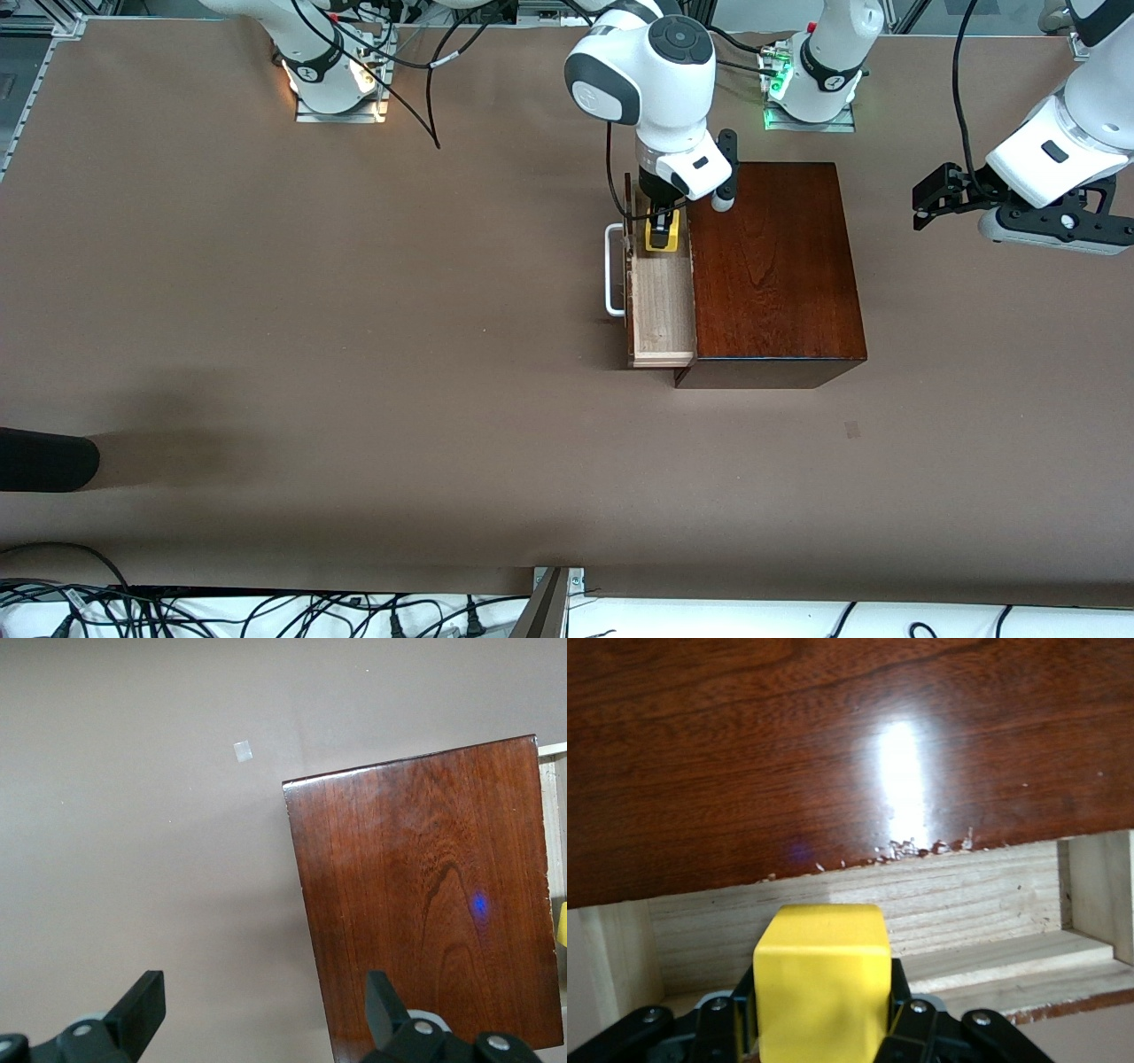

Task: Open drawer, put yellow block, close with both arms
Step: 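Lower the cube into the drawer and open the right gripper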

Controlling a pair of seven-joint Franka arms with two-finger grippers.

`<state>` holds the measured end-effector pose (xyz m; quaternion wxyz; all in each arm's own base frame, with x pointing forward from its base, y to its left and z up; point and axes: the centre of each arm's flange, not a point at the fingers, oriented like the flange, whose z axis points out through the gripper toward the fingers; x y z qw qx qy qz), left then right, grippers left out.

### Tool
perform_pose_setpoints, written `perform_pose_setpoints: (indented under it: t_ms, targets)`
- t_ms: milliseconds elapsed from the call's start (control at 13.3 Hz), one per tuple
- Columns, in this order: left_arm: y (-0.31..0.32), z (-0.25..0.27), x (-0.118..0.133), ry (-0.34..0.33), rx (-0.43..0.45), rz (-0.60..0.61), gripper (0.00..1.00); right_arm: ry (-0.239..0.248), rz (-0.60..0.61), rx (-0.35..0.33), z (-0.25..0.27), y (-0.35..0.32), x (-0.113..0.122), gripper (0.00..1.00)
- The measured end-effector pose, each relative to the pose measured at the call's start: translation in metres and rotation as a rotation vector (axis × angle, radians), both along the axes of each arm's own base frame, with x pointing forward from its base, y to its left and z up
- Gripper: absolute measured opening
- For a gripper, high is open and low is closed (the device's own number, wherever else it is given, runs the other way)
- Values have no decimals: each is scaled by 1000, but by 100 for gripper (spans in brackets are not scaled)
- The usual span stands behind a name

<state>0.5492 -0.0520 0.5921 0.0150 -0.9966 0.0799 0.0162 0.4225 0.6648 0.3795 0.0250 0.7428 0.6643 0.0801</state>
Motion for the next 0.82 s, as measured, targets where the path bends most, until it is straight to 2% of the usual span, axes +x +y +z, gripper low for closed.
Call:
perform_pose_setpoints:
  t_ms: [825]
  targets:
    - [0, 0, 0, 1, 0, 0, 100, -12, 64, -57, -33, 1, 2, 56]
